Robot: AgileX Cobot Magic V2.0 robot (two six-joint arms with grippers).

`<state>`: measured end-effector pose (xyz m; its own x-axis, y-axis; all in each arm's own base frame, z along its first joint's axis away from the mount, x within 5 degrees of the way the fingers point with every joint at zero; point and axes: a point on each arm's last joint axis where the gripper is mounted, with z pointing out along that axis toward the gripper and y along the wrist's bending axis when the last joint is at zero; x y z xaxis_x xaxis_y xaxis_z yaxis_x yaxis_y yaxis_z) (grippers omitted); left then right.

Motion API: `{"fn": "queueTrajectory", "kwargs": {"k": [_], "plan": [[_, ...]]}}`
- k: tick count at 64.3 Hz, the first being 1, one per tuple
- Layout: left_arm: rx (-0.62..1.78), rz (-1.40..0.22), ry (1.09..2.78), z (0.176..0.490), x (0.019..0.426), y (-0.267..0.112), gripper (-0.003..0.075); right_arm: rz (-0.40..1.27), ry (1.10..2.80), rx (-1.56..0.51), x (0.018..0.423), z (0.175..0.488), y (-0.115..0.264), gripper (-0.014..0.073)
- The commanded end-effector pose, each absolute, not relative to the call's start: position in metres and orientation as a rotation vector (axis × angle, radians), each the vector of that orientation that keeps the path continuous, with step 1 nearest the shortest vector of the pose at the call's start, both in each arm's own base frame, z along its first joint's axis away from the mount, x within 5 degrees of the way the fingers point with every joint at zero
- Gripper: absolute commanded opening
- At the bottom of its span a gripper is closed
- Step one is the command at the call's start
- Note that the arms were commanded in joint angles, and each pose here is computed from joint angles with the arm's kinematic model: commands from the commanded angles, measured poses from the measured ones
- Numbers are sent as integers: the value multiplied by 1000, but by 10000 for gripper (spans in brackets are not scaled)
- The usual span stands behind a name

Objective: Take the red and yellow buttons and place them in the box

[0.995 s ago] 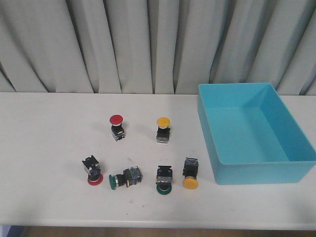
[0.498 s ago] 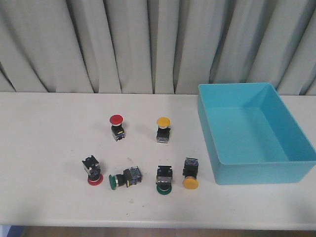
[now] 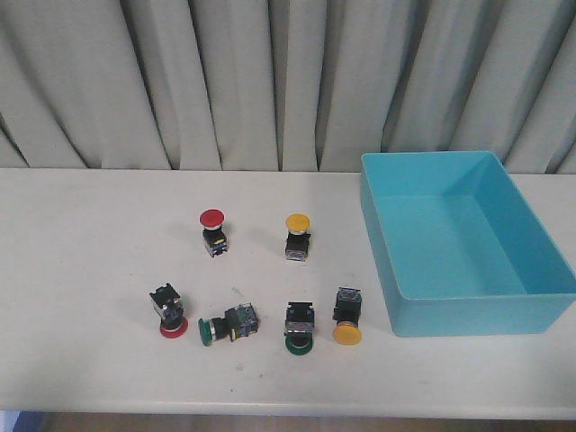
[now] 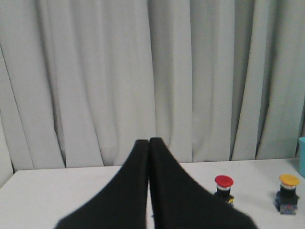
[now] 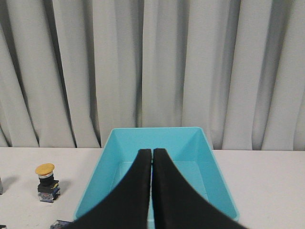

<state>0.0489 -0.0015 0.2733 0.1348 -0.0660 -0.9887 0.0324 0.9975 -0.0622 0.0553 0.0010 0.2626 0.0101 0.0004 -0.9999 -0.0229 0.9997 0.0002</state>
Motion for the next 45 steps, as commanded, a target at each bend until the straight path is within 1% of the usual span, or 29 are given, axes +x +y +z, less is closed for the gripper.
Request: {"fn": "queueTrajectory", "kwargs": {"k": [1, 10, 17, 21, 29, 37, 45], "plan": [[-34, -85, 1397, 320, 52, -2, -6, -2, 1541, -21, 59, 300, 0, -3], [-23, -86, 1521, 356, 69, -3, -6, -6, 1623, -18, 74, 334, 0, -3], [-21, -89, 1653, 361, 89, -4, -6, -8, 1719, -17, 90, 341, 0, -3], [-21, -89, 1727, 353, 100, -5, -6, -3, 1776, -14, 99, 336, 1, -3], [-22, -89, 1900, 329, 117, -5, -6, 18, 1914, -2, 114, 316, 2, -3], [-26, -89, 2000, 308, 128, -5, -6, 50, 2003, 19, 122, 300, 3, -3], [-27, -86, 2054, 299, 135, -5, -6, 53, 2039, 23, 126, 293, 4, -3]]}}
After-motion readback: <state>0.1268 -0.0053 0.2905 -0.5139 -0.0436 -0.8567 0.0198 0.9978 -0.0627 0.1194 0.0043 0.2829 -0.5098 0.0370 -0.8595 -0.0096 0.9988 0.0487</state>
